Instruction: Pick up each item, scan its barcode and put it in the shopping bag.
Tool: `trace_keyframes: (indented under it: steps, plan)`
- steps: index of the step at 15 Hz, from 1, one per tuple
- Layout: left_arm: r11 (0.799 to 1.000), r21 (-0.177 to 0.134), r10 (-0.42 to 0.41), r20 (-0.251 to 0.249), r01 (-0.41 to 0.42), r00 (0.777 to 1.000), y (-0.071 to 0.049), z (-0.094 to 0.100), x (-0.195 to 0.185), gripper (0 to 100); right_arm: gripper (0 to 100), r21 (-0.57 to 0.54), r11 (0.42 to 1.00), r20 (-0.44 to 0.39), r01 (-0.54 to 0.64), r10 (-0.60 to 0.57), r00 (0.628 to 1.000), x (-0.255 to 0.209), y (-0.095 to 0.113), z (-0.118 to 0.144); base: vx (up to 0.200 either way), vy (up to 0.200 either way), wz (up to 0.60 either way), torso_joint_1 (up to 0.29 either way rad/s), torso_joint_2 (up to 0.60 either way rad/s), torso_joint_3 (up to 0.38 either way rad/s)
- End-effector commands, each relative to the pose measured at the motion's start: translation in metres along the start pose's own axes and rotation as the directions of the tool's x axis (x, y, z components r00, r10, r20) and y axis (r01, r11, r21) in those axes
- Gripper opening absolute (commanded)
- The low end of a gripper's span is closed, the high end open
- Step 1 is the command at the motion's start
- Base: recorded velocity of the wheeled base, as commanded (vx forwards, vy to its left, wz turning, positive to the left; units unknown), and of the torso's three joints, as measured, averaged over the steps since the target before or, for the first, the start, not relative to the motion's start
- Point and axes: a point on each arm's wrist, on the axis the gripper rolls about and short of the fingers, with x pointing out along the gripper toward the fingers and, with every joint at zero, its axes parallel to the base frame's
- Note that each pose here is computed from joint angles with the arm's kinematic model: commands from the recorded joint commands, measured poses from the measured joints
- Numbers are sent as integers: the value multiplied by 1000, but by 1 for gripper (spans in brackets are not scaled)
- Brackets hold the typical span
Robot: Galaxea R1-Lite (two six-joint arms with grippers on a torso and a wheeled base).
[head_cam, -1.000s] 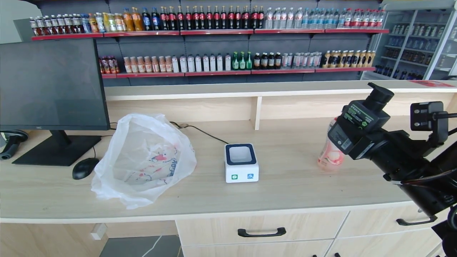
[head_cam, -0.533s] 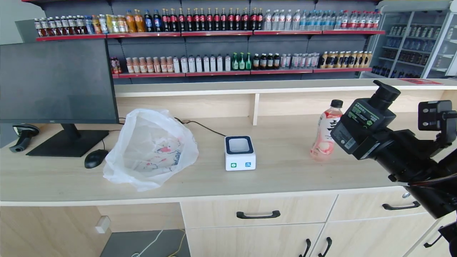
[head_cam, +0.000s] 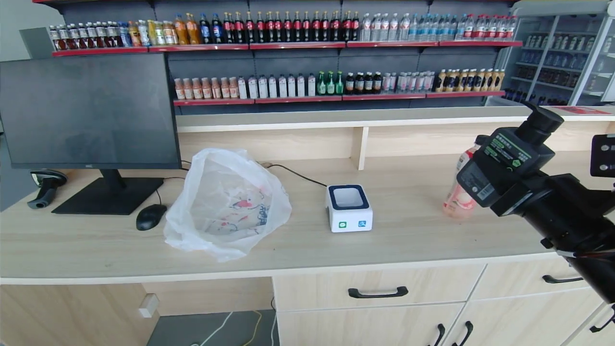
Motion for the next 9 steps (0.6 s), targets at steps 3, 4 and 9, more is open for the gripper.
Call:
trace_keyframes:
  steps: [3,4,9]
  plan:
    - [1000,0,1,0,-1,1000,0,0,0,100,0,1,1000,7,-1,1,1000,-1,0,2,0,200,0,1,4,2]
    - [1000,0,1,0,-1,1000,0,0,0,100,0,2,1000,8,-1,1,1000,-2,0,2,0,200,0,-7,2,2]
    - [1000,1,1,-1,-1,1000,0,0,0,100,0,12,1000,15,6,-6,1000,0,-2,3,0,0,0,0,0,0]
